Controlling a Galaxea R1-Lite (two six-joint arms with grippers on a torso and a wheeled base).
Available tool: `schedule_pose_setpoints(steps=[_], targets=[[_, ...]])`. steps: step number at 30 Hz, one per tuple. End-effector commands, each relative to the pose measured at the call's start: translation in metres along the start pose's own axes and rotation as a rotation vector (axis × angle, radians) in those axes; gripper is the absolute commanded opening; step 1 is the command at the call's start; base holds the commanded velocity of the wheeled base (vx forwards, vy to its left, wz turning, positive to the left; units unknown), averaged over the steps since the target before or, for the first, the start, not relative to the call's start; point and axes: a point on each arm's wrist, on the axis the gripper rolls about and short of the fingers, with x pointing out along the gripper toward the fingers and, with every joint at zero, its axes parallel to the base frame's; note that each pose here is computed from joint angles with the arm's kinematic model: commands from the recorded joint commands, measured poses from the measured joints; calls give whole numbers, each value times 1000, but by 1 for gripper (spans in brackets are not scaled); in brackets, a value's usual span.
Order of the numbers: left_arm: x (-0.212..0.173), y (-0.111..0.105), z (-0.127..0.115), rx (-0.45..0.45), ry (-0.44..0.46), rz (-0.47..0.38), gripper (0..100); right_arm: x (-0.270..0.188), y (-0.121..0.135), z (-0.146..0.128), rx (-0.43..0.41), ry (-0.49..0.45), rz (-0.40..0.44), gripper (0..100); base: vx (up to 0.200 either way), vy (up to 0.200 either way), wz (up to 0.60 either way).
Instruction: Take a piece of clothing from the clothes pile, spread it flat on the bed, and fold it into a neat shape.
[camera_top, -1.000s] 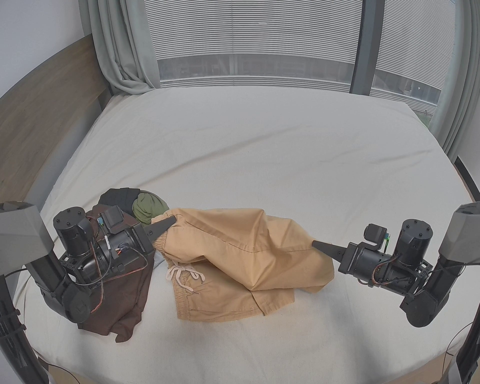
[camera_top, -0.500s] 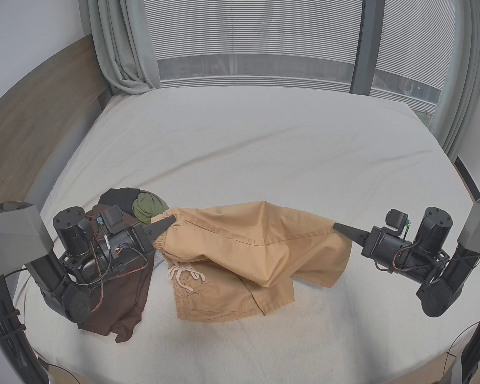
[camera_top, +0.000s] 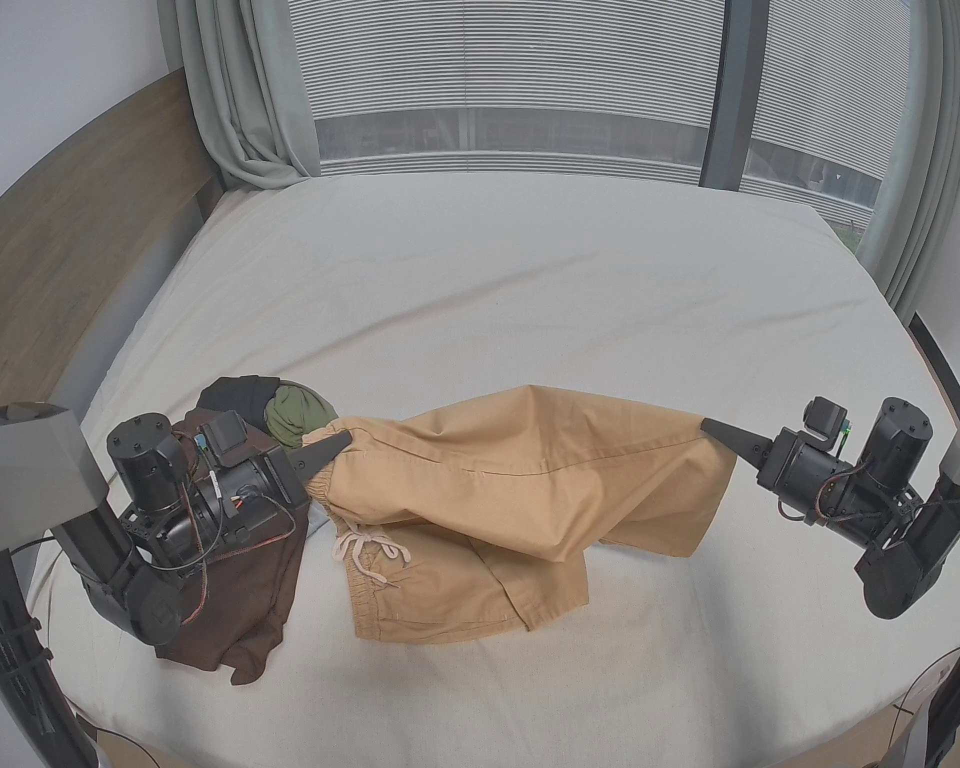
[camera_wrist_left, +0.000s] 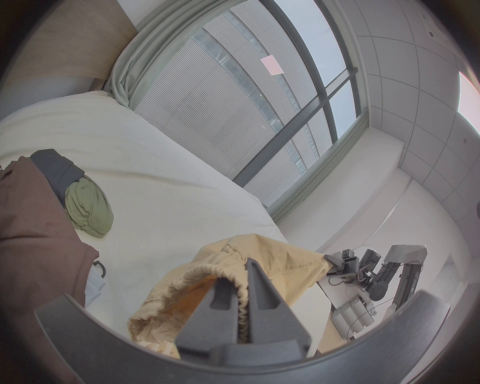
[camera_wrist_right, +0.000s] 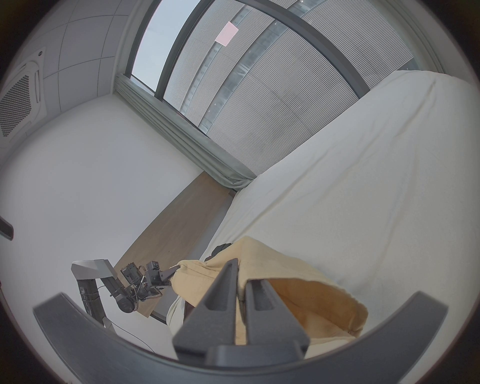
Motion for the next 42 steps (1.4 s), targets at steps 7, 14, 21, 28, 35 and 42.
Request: schedule_pose_setpoints(steps=[7,14,21,28,35,42], targets=[[-2,6,2,46,-6,18,0,-10,-11,14,10,-39,-23,0,0,0,0],[-2,9,6,79,-21,21,0,-11,-14,20,31,-58,-27,0,0,0,0],[-1,12,9,124,-33,27,0,-13,-19,26,31,-82,-41,0,0,0,0],[0,13,16,139,-57,24,0,-15,-25,31,26,-101,-60,0,0,0,0],[2,14,20,154,-70,21,0,-16,-31,32,31,-104,-76,0,0,0,0],[4,19,26,165,-93,28,0,-16,-34,30,35,-101,-81,0,0,0,0]])
